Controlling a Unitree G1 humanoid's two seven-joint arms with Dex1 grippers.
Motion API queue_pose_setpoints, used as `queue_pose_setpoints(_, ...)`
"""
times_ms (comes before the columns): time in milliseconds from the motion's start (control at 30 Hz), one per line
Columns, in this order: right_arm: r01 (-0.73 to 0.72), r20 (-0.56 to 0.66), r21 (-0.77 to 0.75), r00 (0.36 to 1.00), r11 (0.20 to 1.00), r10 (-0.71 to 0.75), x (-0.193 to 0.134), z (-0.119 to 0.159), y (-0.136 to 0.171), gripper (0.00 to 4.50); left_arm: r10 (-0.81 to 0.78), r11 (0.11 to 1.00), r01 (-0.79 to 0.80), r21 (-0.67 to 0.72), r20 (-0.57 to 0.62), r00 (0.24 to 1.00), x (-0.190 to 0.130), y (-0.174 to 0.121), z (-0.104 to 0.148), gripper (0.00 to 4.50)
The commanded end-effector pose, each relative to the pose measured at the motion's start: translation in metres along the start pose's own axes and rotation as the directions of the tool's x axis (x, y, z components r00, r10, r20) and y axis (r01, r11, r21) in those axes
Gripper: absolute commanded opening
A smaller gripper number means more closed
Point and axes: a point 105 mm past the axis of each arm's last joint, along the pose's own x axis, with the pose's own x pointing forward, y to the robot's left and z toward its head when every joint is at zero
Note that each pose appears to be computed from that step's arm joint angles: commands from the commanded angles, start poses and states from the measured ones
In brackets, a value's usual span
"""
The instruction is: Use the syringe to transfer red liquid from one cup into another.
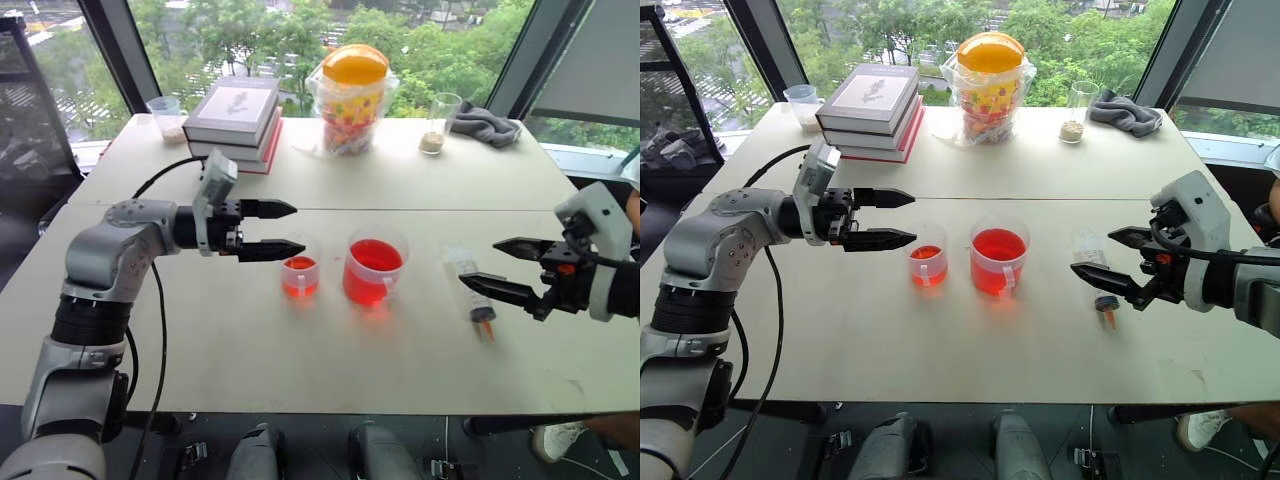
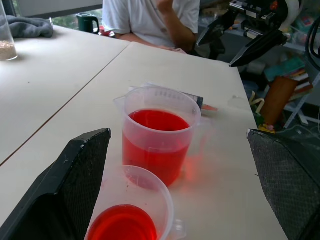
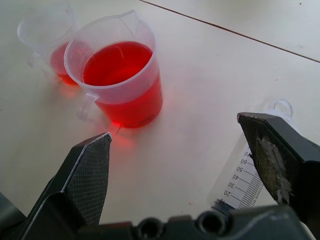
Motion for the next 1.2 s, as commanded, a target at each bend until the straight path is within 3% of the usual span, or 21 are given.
queue_pose_setpoints(33, 0.033, 0.051, -0.047, 0.998, 0.998, -0.031, -0.004, 0.013, -0.002, 4.42, -0.006, 0.998, 0.004, 0.065, 0.034, 0.999, 0.003, -0.001, 0.014, 4.5)
queue_pose_setpoints(467, 0.039, 0.007, -0.089, 0.999, 0.995, -0.038, -0.001, 0.008, -0.001, 4.42, -0.006, 0.998, 0.002, 0.064, 0.061, 0.998, 0.006, -0.002, 0.012, 4.5)
queue_pose_setpoints(800, 0.075, -0.088, -0.145, 0.992, 0.987, -0.088, 0.007, -0.001, -0.019, 4.42, -0.014, 0.998, 0.01, 0.063, 0.063, 0.998, 0.012, -0.004, 0.004, 4.5)
queue_pose_setpoints(1200, 0.179, -0.333, 0.144, 0.935, 0.973, -0.123, 0.036, -0.031, -0.07, 4.42, -0.019, 0.997, 0.014, 0.072, 0.076, 0.997, 0.021, -0.004, 0.0, 4.5)
